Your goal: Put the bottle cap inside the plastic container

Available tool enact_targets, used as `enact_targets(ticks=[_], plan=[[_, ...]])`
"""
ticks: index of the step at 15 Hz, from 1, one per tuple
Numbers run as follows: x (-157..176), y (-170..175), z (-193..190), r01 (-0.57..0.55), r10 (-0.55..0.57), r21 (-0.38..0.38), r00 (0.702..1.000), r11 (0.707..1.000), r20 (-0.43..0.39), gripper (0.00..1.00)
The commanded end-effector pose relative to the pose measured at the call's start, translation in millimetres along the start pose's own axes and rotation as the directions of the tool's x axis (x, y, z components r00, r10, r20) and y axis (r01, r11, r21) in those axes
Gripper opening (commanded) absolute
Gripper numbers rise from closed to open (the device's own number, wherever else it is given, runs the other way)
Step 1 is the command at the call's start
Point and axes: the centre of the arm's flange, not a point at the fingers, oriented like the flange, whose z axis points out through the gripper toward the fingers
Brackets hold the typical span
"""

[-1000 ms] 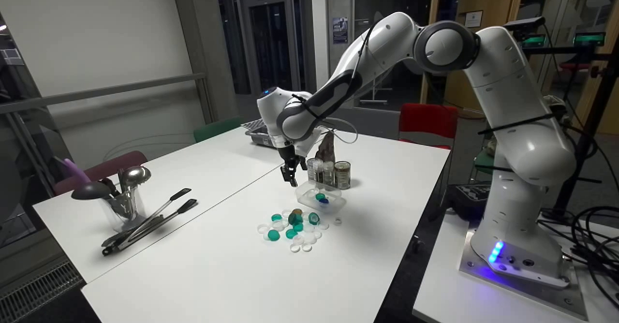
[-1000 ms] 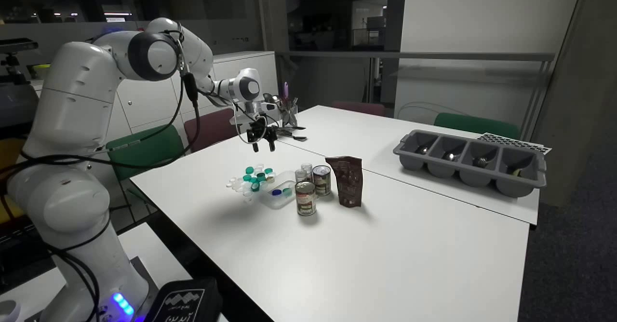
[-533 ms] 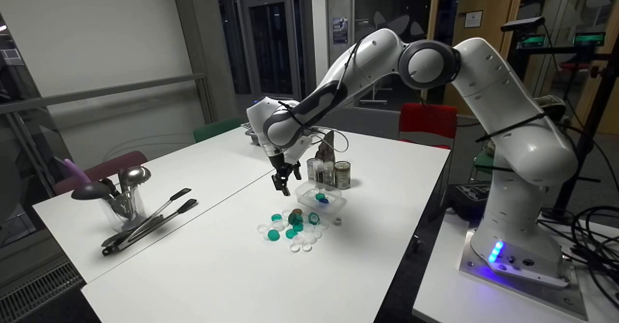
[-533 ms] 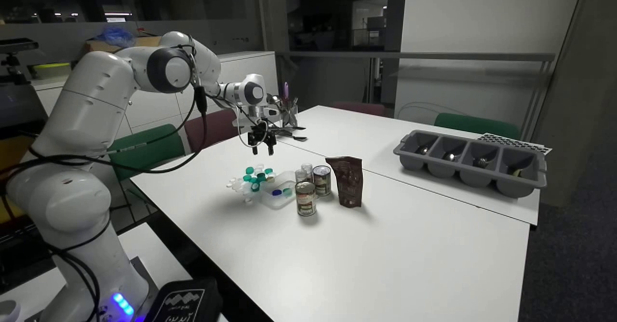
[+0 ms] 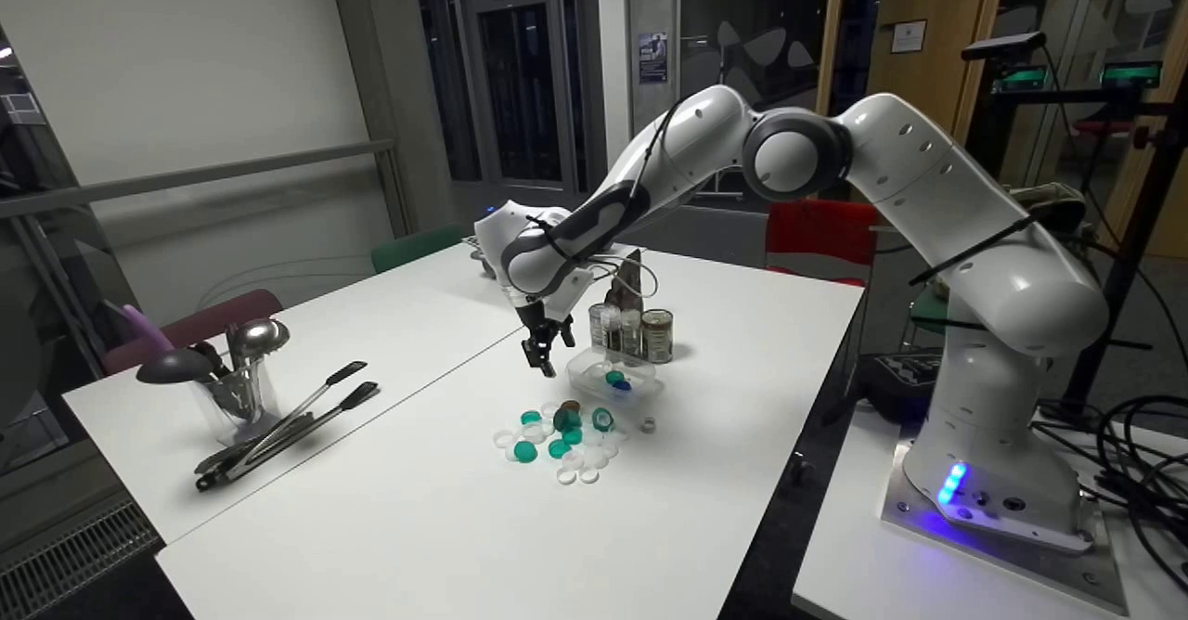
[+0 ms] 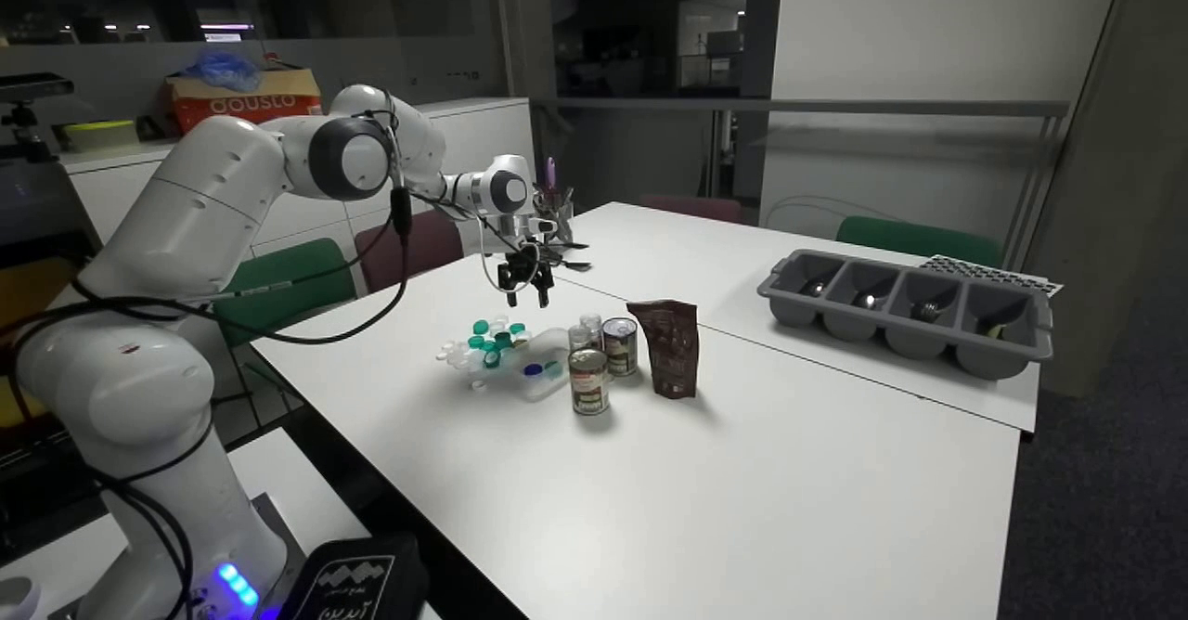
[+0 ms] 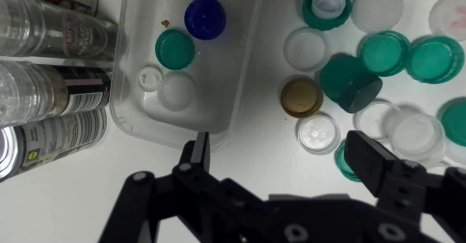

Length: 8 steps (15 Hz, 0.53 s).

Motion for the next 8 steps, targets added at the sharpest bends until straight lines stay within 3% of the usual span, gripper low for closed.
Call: enact_targets(ticks=[1,8], plan=[[16,12,10,0.030,-0.030,-0.014,1.000,0.999,0.002,1.00],[15,-16,4,0.124,-0.126,-0.088,0.992,0.988,-0.010,1.00]])
